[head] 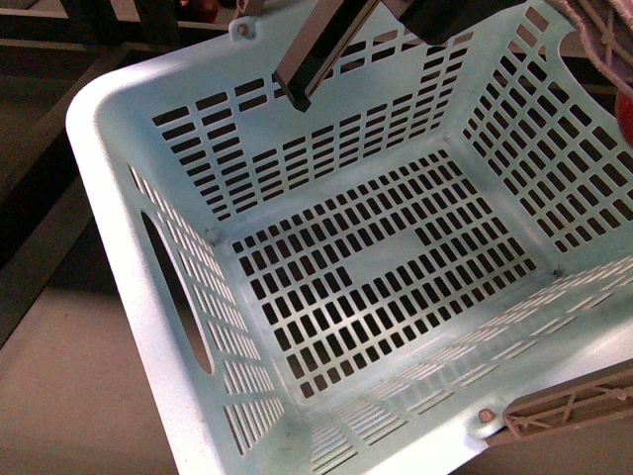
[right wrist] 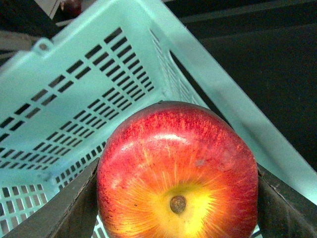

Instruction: Pick apple with right arm and hold basket with left

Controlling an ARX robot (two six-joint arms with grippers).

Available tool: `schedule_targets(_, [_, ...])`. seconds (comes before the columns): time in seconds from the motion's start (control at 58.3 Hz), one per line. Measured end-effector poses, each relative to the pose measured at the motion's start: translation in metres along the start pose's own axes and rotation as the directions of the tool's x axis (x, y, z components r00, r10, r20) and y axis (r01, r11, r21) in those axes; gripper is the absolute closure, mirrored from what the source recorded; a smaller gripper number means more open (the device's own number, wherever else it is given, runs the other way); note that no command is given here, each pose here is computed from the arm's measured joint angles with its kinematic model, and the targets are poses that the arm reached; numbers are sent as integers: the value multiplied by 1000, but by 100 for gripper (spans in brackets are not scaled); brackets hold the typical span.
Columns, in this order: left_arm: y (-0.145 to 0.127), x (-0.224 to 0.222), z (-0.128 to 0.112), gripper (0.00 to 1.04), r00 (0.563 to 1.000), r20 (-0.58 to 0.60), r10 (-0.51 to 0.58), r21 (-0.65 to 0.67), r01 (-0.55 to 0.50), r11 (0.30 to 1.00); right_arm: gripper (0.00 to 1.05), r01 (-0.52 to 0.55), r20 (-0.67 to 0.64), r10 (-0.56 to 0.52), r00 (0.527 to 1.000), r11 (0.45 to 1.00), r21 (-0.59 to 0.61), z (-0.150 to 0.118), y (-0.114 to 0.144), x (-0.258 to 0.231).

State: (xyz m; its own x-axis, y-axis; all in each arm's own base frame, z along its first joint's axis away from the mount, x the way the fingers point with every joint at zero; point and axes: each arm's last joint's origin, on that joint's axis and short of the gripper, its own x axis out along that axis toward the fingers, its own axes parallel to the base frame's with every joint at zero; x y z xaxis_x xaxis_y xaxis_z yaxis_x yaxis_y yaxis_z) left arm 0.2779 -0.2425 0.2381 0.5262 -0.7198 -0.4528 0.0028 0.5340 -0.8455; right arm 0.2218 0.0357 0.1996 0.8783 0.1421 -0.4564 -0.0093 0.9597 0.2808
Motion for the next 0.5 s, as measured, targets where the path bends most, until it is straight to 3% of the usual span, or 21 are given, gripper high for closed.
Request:
schedule_targets(0.103, [0,0,0,98,1000,-1,-1,0,1,1000,7,27,29,-28,999,999,21,1,-2,-2])
schedule_targets(0.309, [0,0,0,98,1000,2,3,4,-3,1000,9,64,145,-77,986,994,93,17,-12,-25])
schedule_targets(0.497, [0,0,1,98,1000,4,2,14,-2,1000,9,182,233,-224,946,965,190,20,-34,-60])
